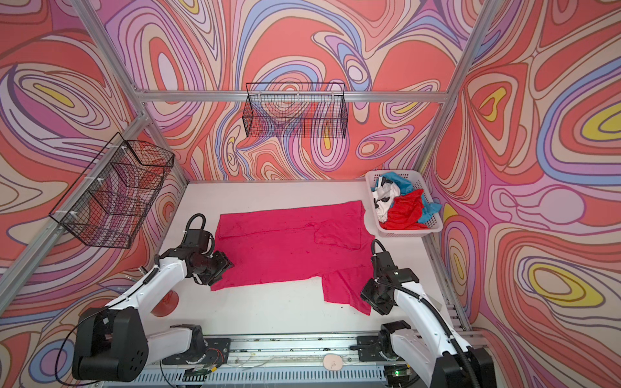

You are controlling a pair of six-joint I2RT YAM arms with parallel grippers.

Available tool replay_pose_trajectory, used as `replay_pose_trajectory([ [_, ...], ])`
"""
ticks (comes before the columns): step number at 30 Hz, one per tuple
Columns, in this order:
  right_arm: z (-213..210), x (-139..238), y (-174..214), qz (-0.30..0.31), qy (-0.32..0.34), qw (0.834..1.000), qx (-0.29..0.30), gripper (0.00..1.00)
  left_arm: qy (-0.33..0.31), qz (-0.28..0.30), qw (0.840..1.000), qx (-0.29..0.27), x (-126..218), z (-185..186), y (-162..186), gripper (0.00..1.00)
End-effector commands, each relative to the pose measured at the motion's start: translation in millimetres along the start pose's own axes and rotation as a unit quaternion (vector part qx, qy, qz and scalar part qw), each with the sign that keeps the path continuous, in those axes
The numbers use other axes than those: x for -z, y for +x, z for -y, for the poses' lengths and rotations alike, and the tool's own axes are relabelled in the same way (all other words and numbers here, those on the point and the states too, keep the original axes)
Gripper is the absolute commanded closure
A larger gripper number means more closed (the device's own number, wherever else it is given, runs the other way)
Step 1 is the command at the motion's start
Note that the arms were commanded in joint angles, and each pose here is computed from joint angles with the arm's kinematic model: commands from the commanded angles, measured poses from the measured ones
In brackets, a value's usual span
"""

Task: Fold and stack the t-shirts
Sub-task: 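Move both grippers toward the robot along the shirt's sides, then grasp the pink shirt's near hem corners with both grippers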

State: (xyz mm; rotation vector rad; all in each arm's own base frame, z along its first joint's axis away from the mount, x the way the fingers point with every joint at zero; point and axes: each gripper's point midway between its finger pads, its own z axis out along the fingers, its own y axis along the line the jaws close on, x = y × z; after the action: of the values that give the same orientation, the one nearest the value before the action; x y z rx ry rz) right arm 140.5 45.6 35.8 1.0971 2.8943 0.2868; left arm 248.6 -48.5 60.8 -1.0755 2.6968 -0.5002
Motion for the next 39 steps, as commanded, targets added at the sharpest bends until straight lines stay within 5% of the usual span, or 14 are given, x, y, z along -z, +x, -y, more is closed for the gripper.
replay_pose_trajectory([
  [1,4.8,-3.2,-4.3,0.006,0.021,0.999,-0.032,0.52,-0.019,-0.006,1.0,0.021,3.4,-11.1,8.2,0.38],
  [10,13.9,-23.0,9.8,-0.031,0.045,0.995,-0.08,0.56,-0.027,-0.016,0.999,0.028,3.3,-14.3,12.1,0.38],
  [15,25.9,-43.6,28.2,-0.061,0.056,0.992,-0.097,0.66,-0.036,-0.019,0.999,0.031,3.4,-18.6,14.4,0.38],
  [20,18.1,-32.1,16.5,-0.035,0.052,0.994,-0.087,1.0,-0.048,-0.021,0.998,0.035,2.3,-25.1,17.3,0.38],
  [39,-42.2,20.2,-32.5,0.034,0.002,0.999,-0.022,1.0,-0.165,0.021,0.981,0.095,11.4,-72.6,14.2,0.54],
])
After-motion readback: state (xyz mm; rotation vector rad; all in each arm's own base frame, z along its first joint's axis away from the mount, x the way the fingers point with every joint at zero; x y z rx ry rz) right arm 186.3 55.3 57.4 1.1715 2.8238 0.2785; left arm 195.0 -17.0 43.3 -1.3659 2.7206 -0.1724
